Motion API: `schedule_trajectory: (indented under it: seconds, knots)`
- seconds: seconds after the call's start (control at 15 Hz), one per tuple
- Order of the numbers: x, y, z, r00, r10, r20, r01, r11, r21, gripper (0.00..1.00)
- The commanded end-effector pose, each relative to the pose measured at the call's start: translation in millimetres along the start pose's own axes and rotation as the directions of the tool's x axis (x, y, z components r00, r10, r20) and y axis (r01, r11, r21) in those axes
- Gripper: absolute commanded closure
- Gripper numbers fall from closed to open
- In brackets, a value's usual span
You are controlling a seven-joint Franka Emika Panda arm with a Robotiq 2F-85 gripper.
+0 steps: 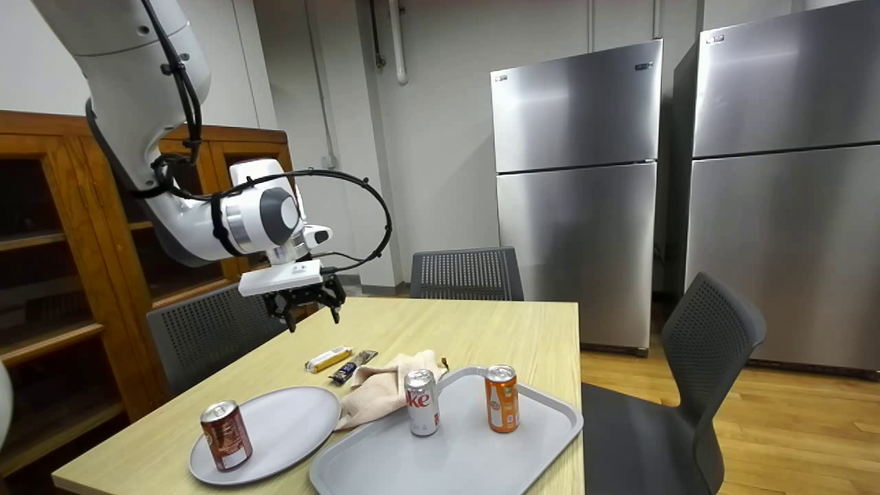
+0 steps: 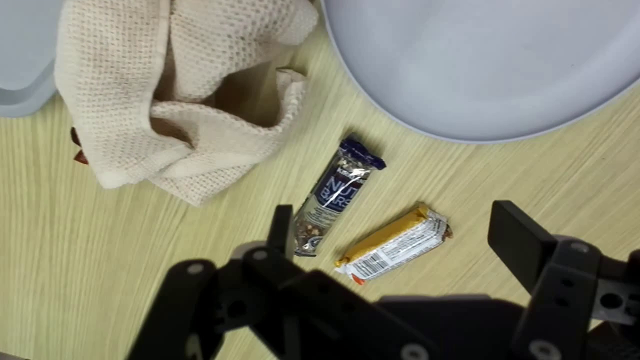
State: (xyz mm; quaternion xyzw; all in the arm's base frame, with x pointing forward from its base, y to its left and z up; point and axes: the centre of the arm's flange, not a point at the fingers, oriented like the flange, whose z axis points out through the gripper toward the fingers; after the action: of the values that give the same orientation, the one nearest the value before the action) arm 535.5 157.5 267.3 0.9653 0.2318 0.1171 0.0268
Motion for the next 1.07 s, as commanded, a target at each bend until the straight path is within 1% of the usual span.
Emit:
schedule_trajectory:
  seconds: [0.0, 0.4, 0.6, 0.8, 1.0]
  knots:
    - [0.5, -38.8, -15.2, 1.0, -0.012, 0.012, 0.012, 1.0, -0.007, 0.0]
    - [-4.6, -91.8, -19.4, 0.998, -0.056, 0.026, 0.056, 0.998, 0.004, 0.0]
    - [-9.5, -113.3, -20.3, 0.998, -0.056, 0.038, 0.055, 0.998, 0.014, 0.0]
    - [-19.1, -127.2, -23.3, 0.997, -0.049, 0.055, 0.048, 0.999, 0.023, 0.0]
    - [-36.9, -135.7, -24.1, 0.995, -0.056, 0.079, 0.053, 0.998, 0.029, 0.0]
